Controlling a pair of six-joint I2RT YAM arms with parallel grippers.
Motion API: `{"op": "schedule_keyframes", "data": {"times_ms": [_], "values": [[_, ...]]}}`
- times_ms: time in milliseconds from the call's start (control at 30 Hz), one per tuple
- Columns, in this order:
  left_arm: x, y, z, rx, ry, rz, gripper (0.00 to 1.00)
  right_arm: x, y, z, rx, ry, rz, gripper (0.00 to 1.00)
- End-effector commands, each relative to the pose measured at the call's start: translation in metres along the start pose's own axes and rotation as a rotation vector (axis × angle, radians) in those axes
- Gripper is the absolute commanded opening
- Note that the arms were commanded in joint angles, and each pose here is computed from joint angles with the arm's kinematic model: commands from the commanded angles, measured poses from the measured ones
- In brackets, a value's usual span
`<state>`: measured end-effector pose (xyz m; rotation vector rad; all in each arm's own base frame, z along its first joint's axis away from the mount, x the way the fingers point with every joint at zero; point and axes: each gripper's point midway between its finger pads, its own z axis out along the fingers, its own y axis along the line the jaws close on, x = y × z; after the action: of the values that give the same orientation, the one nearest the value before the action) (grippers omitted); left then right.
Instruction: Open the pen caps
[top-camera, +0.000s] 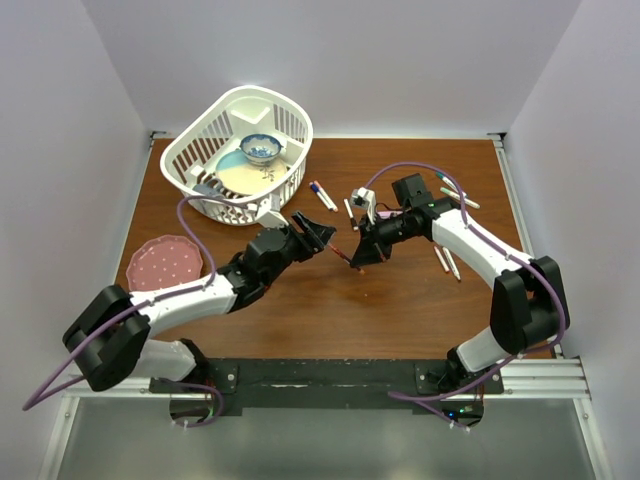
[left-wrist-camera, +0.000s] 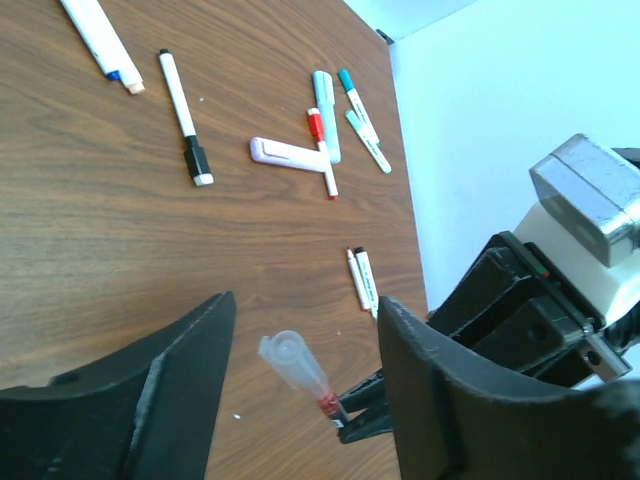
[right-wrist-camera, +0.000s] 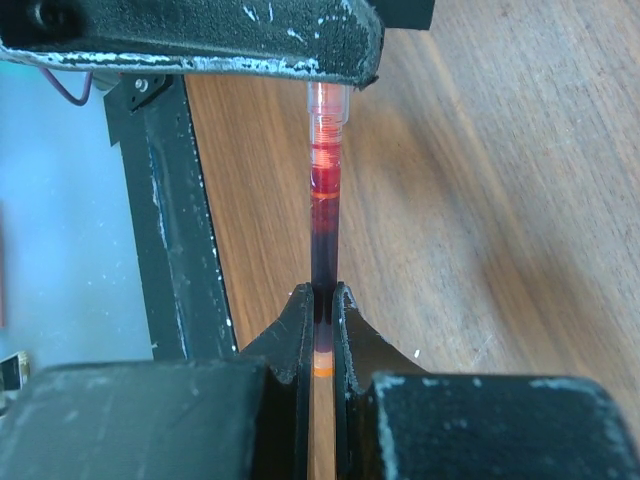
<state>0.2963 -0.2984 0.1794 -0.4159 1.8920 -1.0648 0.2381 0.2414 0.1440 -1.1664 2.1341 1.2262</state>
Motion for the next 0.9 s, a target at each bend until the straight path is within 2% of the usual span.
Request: {"op": "schedule_keyframes", "data": {"times_ms": [0, 100, 167, 300, 500, 533, 600, 667, 700, 767, 800, 867], "values": [[-0.014, -0.024, 0.004, 0.035, -0.051, -0.044, 0.58, -0.016, 0.002, -0.007, 0.01, -0.032, -0.05, 0.0], [-0.009, -0.025, 0.006, 0.038, -0.028, -0.047, 0.53, -0.015, -0.003, -0.007, 0.039, -0.028, -0.054, 0.0], [-0.004, -0.025, 0.009, 0.033, -0.006, -0.044, 0.53, -0.014, -0.006, -0.007, 0.054, -0.026, -0.061, 0.0], [0.003, -0.026, 0.013, 0.033, 0.027, -0.033, 0.43, -0.014, -0.006, -0.007, 0.054, -0.03, -0.069, 0.0], [0.01, -0.031, 0.016, 0.061, 0.055, -0.032, 0.25, -0.012, -0.006, -0.005, 0.042, -0.025, -0.073, 0.0], [0.009, -0.032, 0.016, 0.067, 0.053, -0.034, 0.17, -0.012, -0.004, -0.005, 0.033, -0.024, -0.073, 0.0], [0.007, -0.034, 0.016, 0.074, 0.048, -0.033, 0.1, -0.011, -0.004, -0.004, 0.022, -0.021, -0.079, 0.07], [0.004, -0.038, 0.014, 0.094, 0.039, -0.021, 0.03, -0.01, 0.001, -0.004, 0.001, -0.02, -0.079, 0.22], [0.005, -0.041, 0.013, 0.111, 0.045, -0.012, 0.01, -0.009, 0.002, -0.004, -0.008, -0.021, -0.079, 0.4], [0.006, -0.049, 0.012, 0.154, 0.053, 0.02, 0.0, -0.011, 0.008, -0.003, -0.048, -0.034, -0.078, 0.54], [0.006, -0.053, 0.01, 0.174, 0.058, 0.031, 0.0, -0.011, 0.01, -0.003, -0.059, -0.037, -0.07, 0.64], [0.009, -0.061, 0.007, 0.237, 0.072, 0.055, 0.0, -0.013, 0.018, -0.002, -0.105, -0.054, -0.062, 0.73]]}}
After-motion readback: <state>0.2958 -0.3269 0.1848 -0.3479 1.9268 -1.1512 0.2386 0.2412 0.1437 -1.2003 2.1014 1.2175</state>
